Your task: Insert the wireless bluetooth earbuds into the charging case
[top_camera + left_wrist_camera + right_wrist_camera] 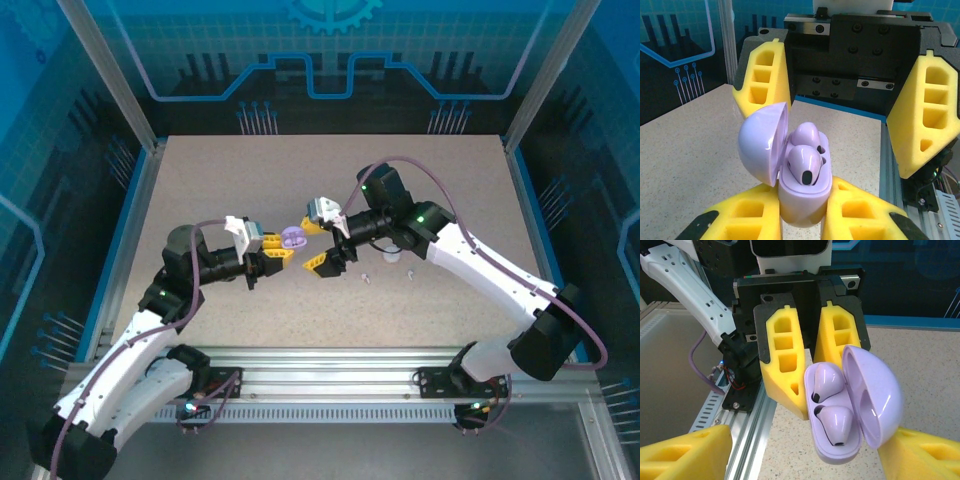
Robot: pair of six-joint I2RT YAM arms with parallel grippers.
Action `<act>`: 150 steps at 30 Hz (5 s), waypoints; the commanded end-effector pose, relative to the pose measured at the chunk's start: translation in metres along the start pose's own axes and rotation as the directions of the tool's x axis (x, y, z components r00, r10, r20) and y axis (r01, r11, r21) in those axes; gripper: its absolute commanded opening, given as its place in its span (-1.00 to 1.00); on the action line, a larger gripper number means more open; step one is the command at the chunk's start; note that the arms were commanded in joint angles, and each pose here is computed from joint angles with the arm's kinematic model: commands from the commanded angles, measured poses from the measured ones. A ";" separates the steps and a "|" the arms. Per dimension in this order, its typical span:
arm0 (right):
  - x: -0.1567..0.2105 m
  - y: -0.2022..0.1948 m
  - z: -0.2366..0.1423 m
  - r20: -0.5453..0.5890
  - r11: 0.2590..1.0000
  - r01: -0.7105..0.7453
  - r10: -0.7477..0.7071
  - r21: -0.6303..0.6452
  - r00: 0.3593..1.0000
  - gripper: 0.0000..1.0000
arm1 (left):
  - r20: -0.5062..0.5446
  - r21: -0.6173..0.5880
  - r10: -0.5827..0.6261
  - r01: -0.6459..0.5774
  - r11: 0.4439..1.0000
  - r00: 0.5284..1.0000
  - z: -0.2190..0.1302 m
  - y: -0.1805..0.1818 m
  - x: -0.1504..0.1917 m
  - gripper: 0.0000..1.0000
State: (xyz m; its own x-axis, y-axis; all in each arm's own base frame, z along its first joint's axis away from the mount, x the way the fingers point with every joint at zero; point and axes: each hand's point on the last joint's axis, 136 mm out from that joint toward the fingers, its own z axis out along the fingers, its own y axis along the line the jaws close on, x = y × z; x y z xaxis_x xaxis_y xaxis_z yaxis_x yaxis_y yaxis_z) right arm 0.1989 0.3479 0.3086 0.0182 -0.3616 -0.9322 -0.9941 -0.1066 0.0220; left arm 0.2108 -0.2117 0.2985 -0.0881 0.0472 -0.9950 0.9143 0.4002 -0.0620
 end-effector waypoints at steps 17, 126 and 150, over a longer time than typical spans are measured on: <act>-0.021 0.011 -0.019 0.113 0.996 0.084 -0.088 0.038 0.990 0.45 | -0.006 0.010 -0.005 0.005 1.000 1.000 0.003 -0.001 -0.005 -0.85; 0.196 -0.154 0.137 -0.267 0.478 -0.866 0.862 0.145 0.431 -0.63 | 0.106 -0.725 -0.506 0.414 0.550 0.856 -0.075 0.148 0.049 0.75; 0.248 -0.162 0.146 -0.289 0.339 -0.912 0.919 0.232 0.268 -0.48 | 0.110 -0.722 -0.475 0.399 0.566 0.873 -0.075 0.148 0.049 0.72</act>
State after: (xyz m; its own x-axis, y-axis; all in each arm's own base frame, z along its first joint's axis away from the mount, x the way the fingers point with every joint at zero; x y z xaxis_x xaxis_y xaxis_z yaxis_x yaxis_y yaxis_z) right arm 0.3488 0.4194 0.0364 -0.8613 -0.4706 -0.1914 -0.4261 0.4639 0.7767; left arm 0.3118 -0.0849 0.2396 -0.4982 -0.2433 -0.8322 0.1939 0.9043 -0.3804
